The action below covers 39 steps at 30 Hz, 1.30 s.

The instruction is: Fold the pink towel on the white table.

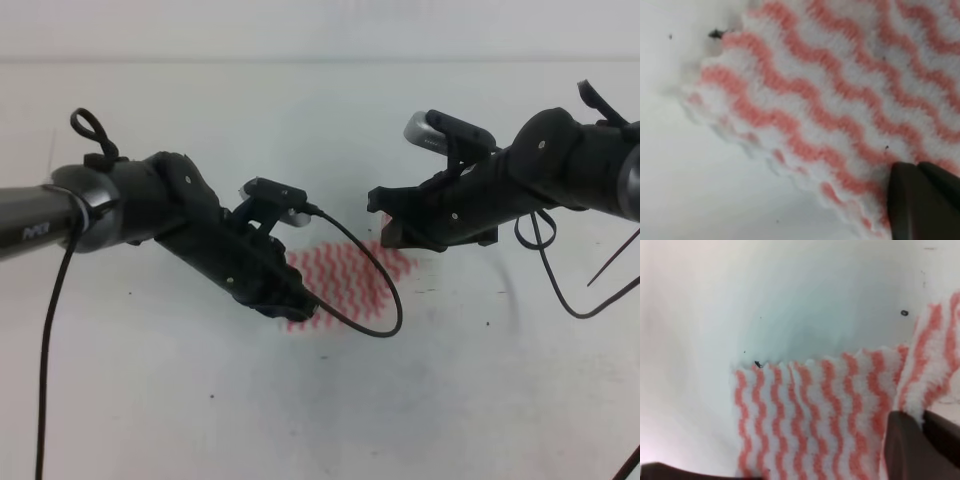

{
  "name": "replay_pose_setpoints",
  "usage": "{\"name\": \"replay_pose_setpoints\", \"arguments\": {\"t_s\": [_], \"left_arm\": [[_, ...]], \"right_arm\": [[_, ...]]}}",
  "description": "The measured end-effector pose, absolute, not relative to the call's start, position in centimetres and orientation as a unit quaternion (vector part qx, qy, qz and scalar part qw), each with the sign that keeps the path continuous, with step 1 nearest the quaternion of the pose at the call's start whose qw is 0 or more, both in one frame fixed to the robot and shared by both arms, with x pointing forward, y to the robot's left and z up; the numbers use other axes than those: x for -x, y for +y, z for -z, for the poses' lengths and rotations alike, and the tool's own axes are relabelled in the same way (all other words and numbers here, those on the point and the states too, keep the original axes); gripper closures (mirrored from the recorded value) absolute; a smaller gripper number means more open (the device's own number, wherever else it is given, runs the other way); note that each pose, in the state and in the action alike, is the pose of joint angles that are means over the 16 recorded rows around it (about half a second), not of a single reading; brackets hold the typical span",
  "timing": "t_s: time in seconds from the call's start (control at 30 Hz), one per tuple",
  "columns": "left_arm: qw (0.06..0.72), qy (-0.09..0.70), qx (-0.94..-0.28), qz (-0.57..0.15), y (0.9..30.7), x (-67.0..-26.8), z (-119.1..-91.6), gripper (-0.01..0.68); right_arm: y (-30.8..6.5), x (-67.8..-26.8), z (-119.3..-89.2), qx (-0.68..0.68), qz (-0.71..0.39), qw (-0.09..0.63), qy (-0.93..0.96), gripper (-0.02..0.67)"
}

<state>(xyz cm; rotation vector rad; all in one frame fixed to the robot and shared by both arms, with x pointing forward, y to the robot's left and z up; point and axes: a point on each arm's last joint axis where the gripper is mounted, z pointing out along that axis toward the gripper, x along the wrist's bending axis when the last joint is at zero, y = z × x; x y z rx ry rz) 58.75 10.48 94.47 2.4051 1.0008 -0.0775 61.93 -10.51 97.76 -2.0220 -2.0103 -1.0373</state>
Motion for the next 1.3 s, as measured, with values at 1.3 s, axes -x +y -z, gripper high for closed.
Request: {"name": "replay_pose_setpoints", "arguments": {"t_s": [1.3], "left_arm": [[0.268, 0.383, -0.884, -0.021, 10.6, -60.2, -92.7, 0.677]], "right_arm": [[-7.7, -60.8, -98.3, 0.641, 0.351, 0.063, -0.680, 0.663]]}}
